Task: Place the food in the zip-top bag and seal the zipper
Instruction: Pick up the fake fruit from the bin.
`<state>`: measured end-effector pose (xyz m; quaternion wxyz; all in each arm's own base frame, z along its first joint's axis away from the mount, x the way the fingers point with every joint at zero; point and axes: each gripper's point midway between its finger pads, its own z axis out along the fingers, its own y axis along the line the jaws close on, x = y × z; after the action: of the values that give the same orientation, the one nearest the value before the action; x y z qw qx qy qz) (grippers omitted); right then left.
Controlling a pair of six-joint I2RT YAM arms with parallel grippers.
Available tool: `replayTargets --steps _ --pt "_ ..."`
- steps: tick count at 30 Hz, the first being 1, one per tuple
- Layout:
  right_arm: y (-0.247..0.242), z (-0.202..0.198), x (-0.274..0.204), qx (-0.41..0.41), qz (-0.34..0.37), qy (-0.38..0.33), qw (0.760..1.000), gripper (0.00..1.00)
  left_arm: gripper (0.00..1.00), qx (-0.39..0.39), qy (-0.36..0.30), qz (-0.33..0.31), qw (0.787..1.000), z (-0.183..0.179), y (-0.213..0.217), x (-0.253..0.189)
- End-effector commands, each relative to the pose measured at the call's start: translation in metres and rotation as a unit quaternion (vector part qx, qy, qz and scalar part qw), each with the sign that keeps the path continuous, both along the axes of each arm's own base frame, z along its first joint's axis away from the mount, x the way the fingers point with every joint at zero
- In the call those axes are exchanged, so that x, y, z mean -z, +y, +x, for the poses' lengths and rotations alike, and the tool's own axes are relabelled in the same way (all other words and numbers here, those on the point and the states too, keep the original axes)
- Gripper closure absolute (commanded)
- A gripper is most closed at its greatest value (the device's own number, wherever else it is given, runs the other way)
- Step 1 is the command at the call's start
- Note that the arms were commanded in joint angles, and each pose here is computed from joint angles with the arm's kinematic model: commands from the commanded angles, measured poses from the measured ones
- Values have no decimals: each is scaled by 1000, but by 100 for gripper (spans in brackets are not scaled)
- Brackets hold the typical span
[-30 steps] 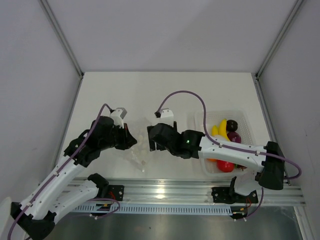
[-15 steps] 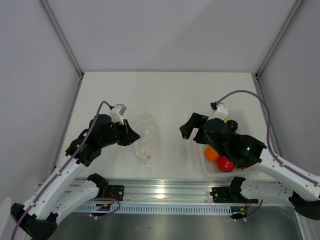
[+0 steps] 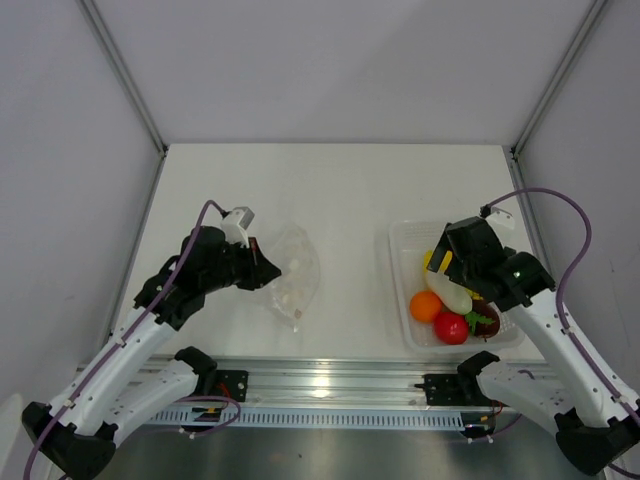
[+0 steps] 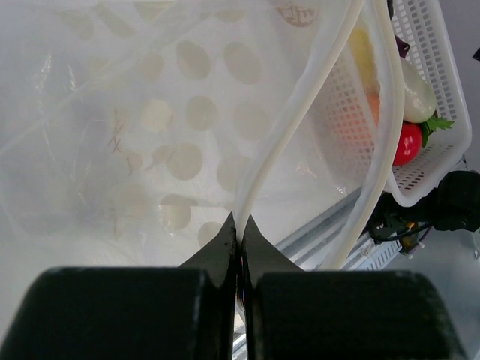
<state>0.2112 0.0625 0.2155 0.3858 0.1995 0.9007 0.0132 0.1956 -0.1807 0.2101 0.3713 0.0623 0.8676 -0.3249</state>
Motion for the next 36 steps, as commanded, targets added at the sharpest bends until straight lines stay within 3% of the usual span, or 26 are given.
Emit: replayTargets --steps 1,5,10,17,20,25,30,36 --pt "-7 -5 17 -45 -32 51 997 1 99 10 -21 -12 1000 4 -4 -13" --pt "-13 -2 35 -76 -74 95 990 3 99 17 -21 -14 1000 2 -5 -13" --pt "-1 4 43 -94 -60 110 988 12 99 20 -22 -18 999 1 -6 -12" --pt "5 -5 48 -70 -18 107 992 21 99 24 -17 -17 999 -1 -7 -6" --pt "25 -11 41 -86 39 94 991 26 100 24 -18 -15 999 -1 -6 -6" --pt "47 -29 64 -78 64 127 987 24 99 21 -14 -19 999 -1 -7 -5" --pt "47 -30 88 -35 36 153 987 21 99 31 -3 -29 999 -4 -11 0" --pt "39 -25 107 32 34 146 988 11 99 24 -11 -19 999 -3 -6 -2"
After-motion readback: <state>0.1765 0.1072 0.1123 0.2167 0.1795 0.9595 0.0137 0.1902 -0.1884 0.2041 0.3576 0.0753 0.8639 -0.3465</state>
